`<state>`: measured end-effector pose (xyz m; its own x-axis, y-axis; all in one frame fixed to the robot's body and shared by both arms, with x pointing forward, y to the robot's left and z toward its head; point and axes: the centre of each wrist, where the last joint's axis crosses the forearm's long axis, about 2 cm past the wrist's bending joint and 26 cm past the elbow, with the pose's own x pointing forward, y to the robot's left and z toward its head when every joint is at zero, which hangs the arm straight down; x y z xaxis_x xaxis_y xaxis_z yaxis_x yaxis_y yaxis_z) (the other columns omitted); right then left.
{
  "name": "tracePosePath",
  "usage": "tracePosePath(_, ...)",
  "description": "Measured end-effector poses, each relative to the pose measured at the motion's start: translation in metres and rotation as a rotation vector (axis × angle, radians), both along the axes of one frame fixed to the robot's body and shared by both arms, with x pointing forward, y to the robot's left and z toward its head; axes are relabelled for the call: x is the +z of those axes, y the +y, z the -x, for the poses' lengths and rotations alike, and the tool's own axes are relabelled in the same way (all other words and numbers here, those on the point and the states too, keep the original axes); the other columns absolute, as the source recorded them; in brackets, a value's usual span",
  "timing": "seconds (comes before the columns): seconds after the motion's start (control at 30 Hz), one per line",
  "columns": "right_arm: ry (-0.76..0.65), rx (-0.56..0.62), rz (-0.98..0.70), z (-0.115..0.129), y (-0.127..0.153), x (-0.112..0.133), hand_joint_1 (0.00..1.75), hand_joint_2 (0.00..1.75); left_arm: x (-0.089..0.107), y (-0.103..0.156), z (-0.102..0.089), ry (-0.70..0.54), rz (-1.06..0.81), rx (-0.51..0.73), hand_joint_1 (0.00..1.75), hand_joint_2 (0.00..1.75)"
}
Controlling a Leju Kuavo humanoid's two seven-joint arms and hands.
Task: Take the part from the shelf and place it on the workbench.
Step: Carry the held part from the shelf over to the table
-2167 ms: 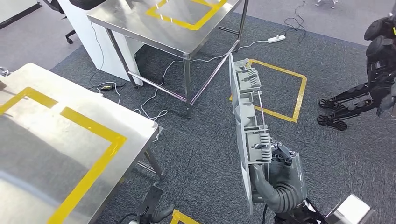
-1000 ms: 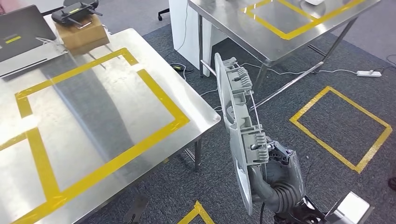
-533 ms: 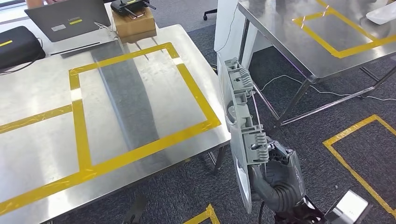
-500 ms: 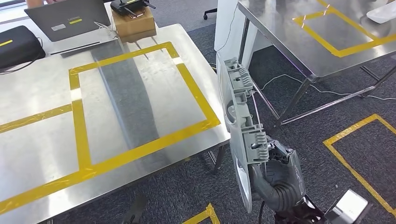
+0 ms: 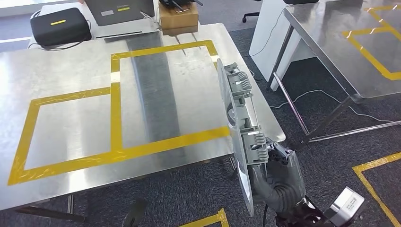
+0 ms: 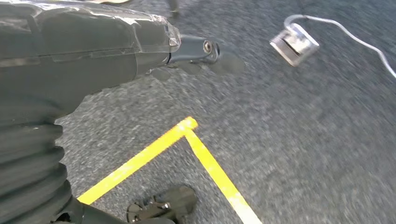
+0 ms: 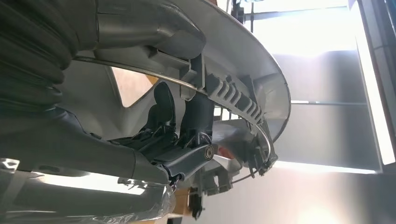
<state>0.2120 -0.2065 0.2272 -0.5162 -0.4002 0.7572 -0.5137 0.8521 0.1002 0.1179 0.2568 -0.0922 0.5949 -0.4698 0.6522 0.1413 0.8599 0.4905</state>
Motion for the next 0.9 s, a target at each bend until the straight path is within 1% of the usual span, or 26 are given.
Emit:
tracePosePath(0.2,0.007,-0.001,0.001,0.0006,-0.0001,-0.0017,1.75,1.75,0.0004,-0.0014,-0.0012,-0.003,0.001,0.001,0.0,1.75)
tracePosePath(0.57,0.015,-0.004,0.001,-0.0004,-0.0003,-0.0035,1.75,1.75,-0.0006,-0.0021,0.0026,0.011,-0.005,0.005,0.0,1.75)
tracePosePath(0.77,0.034,-0.033,-0.004,-0.0012,-0.0007,-0.0058,1.75,1.75,-0.0014,-0.0002,0.0053,0.017,-0.011,0.011,0.0,1.75)
tracePosePath(0.9,0.067,-0.072,0.017,-0.0023,-0.0016,-0.0089,1.75,1.75,-0.0014,0.0,0.0051,0.016,-0.01,0.014,0.0,1.75)
